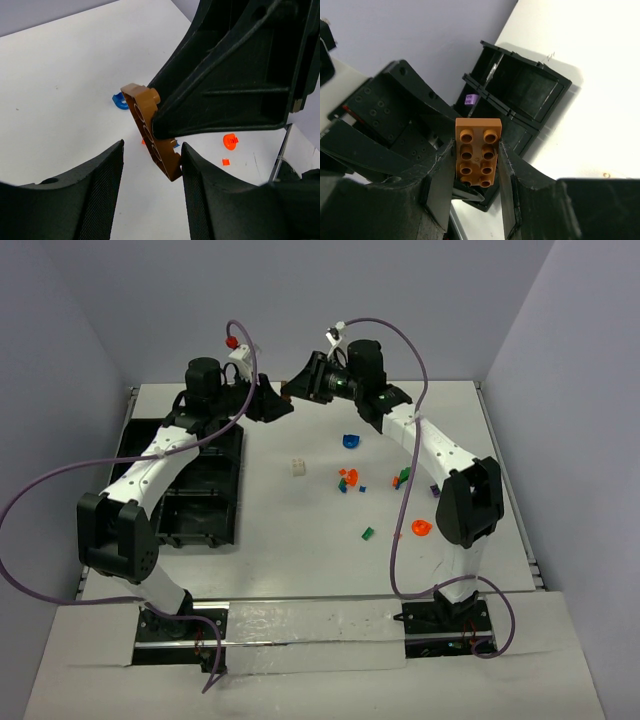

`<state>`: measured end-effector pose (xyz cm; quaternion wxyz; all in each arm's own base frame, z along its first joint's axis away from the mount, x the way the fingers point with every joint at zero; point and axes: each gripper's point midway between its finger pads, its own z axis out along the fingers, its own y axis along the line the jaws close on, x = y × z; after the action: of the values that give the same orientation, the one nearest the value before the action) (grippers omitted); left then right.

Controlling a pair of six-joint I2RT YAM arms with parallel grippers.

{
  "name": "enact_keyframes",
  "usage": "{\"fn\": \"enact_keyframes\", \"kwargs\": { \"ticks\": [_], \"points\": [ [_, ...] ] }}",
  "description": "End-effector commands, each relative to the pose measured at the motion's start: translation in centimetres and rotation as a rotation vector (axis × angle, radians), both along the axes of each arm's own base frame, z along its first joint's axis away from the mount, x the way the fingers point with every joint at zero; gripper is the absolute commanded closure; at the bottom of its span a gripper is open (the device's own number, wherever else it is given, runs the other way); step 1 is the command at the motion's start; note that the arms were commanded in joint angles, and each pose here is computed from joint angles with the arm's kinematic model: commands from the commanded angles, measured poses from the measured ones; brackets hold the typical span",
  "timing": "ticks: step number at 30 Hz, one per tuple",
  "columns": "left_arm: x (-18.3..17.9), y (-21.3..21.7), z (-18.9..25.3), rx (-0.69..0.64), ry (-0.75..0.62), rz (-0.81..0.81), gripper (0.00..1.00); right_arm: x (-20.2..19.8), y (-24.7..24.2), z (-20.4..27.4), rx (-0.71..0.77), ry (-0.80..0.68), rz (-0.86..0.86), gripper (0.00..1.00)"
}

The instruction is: Sort the legos into containers by color

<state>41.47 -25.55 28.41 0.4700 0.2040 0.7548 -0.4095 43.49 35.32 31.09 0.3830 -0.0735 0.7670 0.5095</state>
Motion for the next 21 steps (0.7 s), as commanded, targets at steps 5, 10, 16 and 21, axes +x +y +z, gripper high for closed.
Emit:
{"fn": "enact_keyframes", "kwargs": {
  "ticks": [5,10,16,21],
  "points": [
    [1.7,0.7,3.6,-0.026,-0.101,0.061,0.57,-1.4,0.8,2.9,-0.011,-0.105,0.047,1.0],
    [2.3,1.7,3.3,-0.002,-0.096,0.106,0.98,-1.6,1.1,2.7,-0.022,-0.109,0.081,0.96],
    [2.3,6.7,2.3,0.045,-0.072,0.178,1.0,-0.7,0.3,2.4,-0.053,-0.088,0.069,0.14],
    [1.6,15.4,-0.2,0.152,0.016,0.324,1.0,1.2,-2.3,2.7,-0.083,-0.139,0.011,0.0]
  ]
}}
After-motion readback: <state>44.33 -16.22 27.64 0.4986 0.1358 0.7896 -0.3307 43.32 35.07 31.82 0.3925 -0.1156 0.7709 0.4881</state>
